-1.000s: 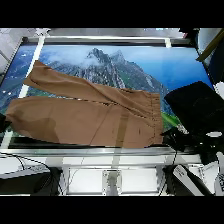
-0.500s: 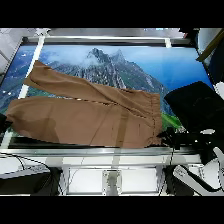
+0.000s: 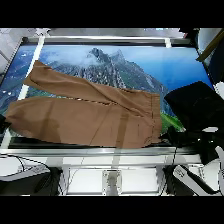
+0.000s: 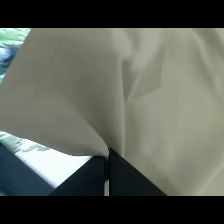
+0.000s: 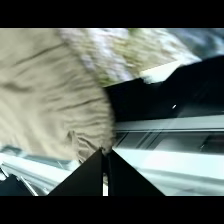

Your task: Fold the clothes and pants, and hang the long-sleeved shirts on hangers.

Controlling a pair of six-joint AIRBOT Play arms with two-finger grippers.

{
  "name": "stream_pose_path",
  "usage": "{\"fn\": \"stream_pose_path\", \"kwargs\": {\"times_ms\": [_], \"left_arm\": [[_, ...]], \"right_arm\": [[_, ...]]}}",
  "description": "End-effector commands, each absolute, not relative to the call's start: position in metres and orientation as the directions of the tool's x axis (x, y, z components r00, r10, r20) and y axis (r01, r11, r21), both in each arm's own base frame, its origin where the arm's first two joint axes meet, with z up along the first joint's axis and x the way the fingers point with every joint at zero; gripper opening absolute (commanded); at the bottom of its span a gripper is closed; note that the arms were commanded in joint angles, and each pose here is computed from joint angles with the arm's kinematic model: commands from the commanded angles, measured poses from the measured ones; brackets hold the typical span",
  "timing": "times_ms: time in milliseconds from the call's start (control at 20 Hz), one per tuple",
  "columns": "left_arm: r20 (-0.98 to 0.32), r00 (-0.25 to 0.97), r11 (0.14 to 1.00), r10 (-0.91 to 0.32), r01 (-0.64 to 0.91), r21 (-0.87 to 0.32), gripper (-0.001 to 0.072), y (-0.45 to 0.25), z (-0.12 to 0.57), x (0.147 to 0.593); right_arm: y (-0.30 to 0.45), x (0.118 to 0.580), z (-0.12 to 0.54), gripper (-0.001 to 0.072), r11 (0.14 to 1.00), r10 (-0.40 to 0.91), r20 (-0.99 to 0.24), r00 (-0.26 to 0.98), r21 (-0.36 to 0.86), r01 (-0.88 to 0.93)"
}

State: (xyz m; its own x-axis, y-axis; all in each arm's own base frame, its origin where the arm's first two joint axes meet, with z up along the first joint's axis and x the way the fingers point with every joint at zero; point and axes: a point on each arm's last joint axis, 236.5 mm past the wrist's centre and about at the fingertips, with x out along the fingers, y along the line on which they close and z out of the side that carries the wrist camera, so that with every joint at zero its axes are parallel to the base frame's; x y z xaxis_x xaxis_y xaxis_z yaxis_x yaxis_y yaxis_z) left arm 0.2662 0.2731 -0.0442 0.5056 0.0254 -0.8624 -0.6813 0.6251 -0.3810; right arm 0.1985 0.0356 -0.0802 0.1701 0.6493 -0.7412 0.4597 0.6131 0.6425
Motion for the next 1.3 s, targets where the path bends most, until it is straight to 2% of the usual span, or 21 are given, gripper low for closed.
{"fn": "stream_pose_path", "kwargs": {"times_ms": [0,100,250,400,550,600,700,750,850,950,1050,1100,1150,1200,1250], "left_arm": [[-0.911,0.392,0.729,0.129,-0.660,-0.181,0.0008,0.278,-0.013,0.225],[-0.913,0.385,0.744,0.134,-0.648,-0.164,0.0008,0.262,0.012,0.211],[-0.912,0.375,0.756,0.168,-0.643,-0.126,0.0008,0.246,0.037,0.195],[-0.948,0.266,0.729,0.175,-0.682,-0.057,0.0008,0.239,0.033,0.165],[-0.956,0.207,0.696,0.209,-0.718,-0.004,0.0006,0.247,0.031,0.151],[-0.947,0.229,0.686,0.224,-0.727,-0.014,0.0006,0.251,0.033,0.157],[-0.889,0.405,0.683,0.212,-0.712,-0.162,0.0006,0.246,0.049,0.203],[-0.832,0.509,0.708,0.220,-0.670,-0.223,0.0005,0.245,0.066,0.233],[-0.720,0.638,0.769,0.274,-0.594,-0.234,0.0005,0.244,0.104,0.284],[-0.678,0.682,0.837,0.274,-0.516,-0.181,0.0005,0.229,0.120,0.318],[-0.707,0.669,0.862,0.231,-0.478,-0.170,0.0006,0.213,0.107,0.332],[-0.722,0.657,0.861,0.217,-0.478,-0.176,0.0006,0.211,0.100,0.335],[-0.734,0.647,0.860,0.204,-0.477,-0.182,0.0006,0.210,0.093,0.336],[-0.742,0.641,0.859,0.196,-0.477,-0.184,0.0006,0.210,0.089,0.336],[-0.747,0.637,0.859,0.194,-0.477,-0.184,0.0007,0.210,0.087,0.336]], "right_arm": [[0.000,0.197,-0.042,0.0018,0.726,0.567,-0.809,0.157,0.580,0.370],[-0.043,0.199,-0.014,0.0017,0.768,0.459,-0.860,0.223,0.510,0.387],[-0.086,0.205,0.006,0.0018,0.777,0.355,-0.881,0.313,0.465,0.425],[-0.095,0.173,-0.009,0.0017,0.818,0.323,-0.931,0.172,0.366,0.444],[-0.100,0.158,-0.012,0.0017,0.839,0.303,-0.947,0.110,0.320,0.440],[-0.098,0.162,-0.010,0.0017,0.834,0.312,-0.941,0.128,0.336,0.438],[-0.085,0.186,0.003,0.0018,0.805,0.363,-0.905,0.220,0.424,0.415],[-0.077,0.201,0.011,0.0018,0.792,0.389,-0.880,0.273,0.471,0.388],[-0.063,0.232,0.022,0.0018,0.774,0.416,-0.836,0.358,0.532,0.344],[-0.052,0.236,0.018,0.0019,0.813,0.408,-0.854,0.322,0.500,0.297],[-0.063,0.229,0.005,0.0038,0.868,0.330,-0.905,0.267,0.402,0.291],[-0.071,0.224,0.000,0.0136,0.883,0.298,-0.924,0.240,0.362,0.299],[-0.077,0.213,-0.006,0.0343,0.889,0.280,-0.941,0.189,0.329,0.319],[-0.080,0.198,-0.014,0.0460,0.889,0.281,-0.953,0.111,0.302,0.345],[-0.076,0.185,-0.022,0.0462,0.882,0.316,-0.948,0.034,0.307,0.358]]}}
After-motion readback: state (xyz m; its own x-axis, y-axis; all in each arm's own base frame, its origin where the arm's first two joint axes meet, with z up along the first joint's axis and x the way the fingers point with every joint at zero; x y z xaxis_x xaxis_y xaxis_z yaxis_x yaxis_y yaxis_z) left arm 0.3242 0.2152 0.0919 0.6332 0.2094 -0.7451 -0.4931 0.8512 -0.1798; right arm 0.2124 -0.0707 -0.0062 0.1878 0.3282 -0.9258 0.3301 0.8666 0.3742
